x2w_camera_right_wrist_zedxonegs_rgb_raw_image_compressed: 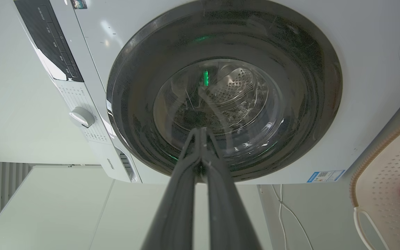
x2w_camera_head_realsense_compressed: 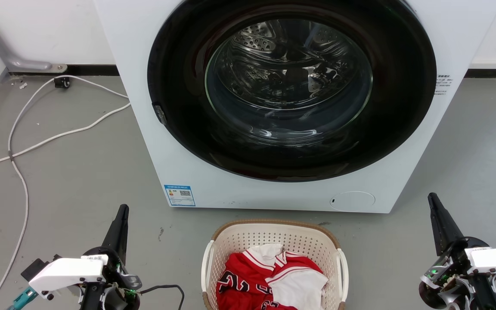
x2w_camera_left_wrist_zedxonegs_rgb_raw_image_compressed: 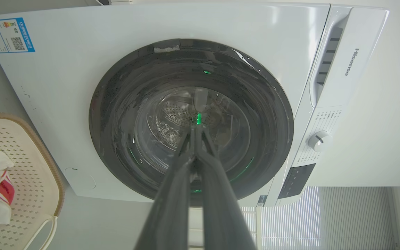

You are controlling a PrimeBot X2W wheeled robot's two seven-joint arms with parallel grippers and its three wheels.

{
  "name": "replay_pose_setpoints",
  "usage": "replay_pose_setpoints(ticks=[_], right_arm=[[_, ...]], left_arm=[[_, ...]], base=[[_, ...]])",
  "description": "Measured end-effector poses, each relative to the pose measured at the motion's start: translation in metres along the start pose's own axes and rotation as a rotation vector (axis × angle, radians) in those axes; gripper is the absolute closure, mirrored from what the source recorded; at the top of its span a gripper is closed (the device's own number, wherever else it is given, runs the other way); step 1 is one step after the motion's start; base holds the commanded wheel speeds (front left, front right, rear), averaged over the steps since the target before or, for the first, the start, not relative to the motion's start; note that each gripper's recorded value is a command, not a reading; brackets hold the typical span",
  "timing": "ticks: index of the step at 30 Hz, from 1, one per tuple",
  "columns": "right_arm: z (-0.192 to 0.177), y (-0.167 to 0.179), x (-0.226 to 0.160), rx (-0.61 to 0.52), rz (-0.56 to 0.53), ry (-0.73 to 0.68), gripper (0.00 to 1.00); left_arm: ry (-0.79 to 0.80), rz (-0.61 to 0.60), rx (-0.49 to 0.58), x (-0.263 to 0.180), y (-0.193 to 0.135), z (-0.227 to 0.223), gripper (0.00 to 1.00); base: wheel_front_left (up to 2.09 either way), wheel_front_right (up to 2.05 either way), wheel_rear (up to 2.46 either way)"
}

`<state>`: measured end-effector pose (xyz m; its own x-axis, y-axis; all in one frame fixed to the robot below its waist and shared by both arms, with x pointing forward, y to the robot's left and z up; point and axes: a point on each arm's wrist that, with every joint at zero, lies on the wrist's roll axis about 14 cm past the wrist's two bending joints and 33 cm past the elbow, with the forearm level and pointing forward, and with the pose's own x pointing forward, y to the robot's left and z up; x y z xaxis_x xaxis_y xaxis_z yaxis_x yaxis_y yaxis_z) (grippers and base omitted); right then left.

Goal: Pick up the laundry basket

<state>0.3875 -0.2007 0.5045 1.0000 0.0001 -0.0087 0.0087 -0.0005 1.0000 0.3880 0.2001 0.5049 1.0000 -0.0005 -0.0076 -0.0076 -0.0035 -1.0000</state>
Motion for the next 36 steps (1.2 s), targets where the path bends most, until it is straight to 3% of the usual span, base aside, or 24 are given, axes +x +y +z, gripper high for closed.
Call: replay_pose_setpoints(ticks=[25,26,30,36], right_arm=[[0.000,0.000,0.000,0.000,0.000,0.000,1.00],[0.000,-0.003,-0.001,0.001,-0.008,0.000,0.00],[0.001,-0.026,-0.012,0.005,-0.076,-0.007,0.00],[0.004,-0.024,-0.013,-0.042,-0.074,-0.029,0.00]], left_arm=[[0.000,0.000,0.000,0.000,0.000,0.000,1.00],[0.001,0.008,-0.001,-0.001,0.003,0.000,0.00],[-0.002,0.074,-0.008,-0.011,0.025,-0.001,0.00],[-0.021,0.061,0.035,-0.011,0.020,0.001,0.00]], base=[[0.00,0.00,0.00],[0.00,0.00,0.00],[0.00,0.00,0.00],[0.00,0.00,0.00]])
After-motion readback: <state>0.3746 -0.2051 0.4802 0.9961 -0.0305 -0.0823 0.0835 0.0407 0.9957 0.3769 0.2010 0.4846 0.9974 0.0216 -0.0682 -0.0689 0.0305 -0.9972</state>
